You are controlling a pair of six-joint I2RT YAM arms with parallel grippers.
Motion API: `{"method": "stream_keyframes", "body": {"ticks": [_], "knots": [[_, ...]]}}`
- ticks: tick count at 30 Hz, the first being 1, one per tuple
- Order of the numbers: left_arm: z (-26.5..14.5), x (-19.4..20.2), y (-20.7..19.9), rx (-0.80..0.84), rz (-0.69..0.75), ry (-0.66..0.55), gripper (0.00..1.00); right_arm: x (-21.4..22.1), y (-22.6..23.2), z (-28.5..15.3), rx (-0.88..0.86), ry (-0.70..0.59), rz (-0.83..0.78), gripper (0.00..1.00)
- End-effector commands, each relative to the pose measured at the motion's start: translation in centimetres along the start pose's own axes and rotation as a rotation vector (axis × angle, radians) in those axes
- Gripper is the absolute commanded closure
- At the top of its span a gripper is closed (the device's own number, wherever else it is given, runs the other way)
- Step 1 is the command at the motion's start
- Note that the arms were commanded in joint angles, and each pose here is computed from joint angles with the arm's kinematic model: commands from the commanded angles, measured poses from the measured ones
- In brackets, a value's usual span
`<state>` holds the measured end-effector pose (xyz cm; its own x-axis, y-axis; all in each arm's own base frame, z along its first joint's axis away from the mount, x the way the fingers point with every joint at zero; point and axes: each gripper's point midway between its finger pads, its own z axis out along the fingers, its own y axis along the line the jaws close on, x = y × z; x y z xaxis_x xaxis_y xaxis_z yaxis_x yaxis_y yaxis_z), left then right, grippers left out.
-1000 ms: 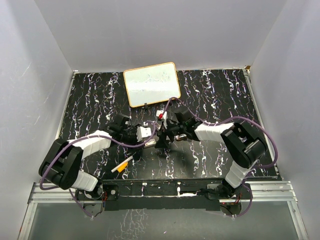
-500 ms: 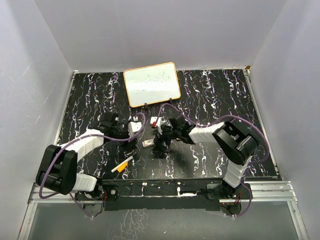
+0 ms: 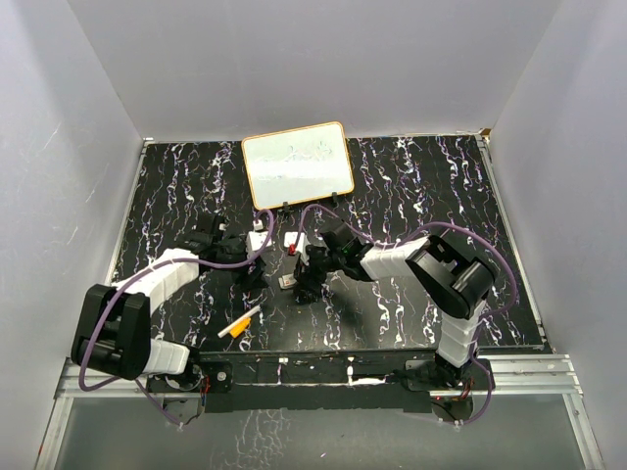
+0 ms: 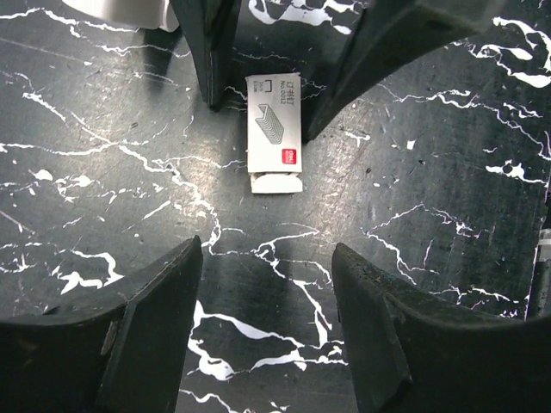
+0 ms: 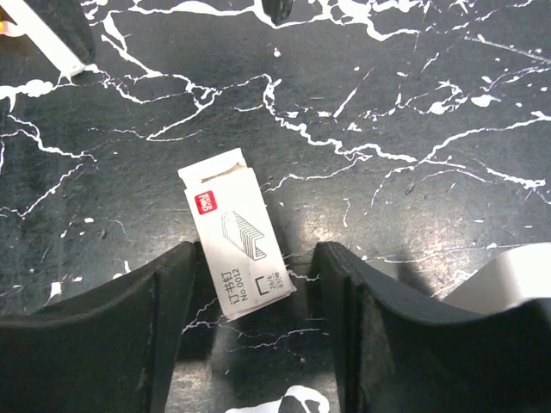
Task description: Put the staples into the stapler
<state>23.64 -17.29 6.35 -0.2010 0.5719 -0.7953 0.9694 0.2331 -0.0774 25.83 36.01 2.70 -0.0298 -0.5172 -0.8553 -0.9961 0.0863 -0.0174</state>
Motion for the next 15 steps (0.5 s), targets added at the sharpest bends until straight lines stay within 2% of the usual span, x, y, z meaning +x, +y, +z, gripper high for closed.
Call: {"method": "stream_keyframes", "body": {"ticks": [1, 3, 6, 15], "knots": [[0.5, -0.9, -0.9, 0.063, 0.024, -0.075, 0.41, -0.2, -0.1, 0.7, -0.012, -0.002, -0.014, 0.43], [0.7, -1.0, -0.7, 0.065, 0.018, -0.07, 0.41, 0.0, 0.0, 0.5, -0.01, 0.006, -0.01, 0.52], [1.1, -1.4, -0.3, 0.073, -0.074, -0.054, 0.42, 0.3, 0.3, -0.2, 0.009, 0.018, 0.005, 0.6], [3.0, -5.1, 0.9, 0.118, -0.562, -0.064, 0.5, 1.7, 1.1, -3.4, 0.132, 0.055, 0.115, 0.66]]}}
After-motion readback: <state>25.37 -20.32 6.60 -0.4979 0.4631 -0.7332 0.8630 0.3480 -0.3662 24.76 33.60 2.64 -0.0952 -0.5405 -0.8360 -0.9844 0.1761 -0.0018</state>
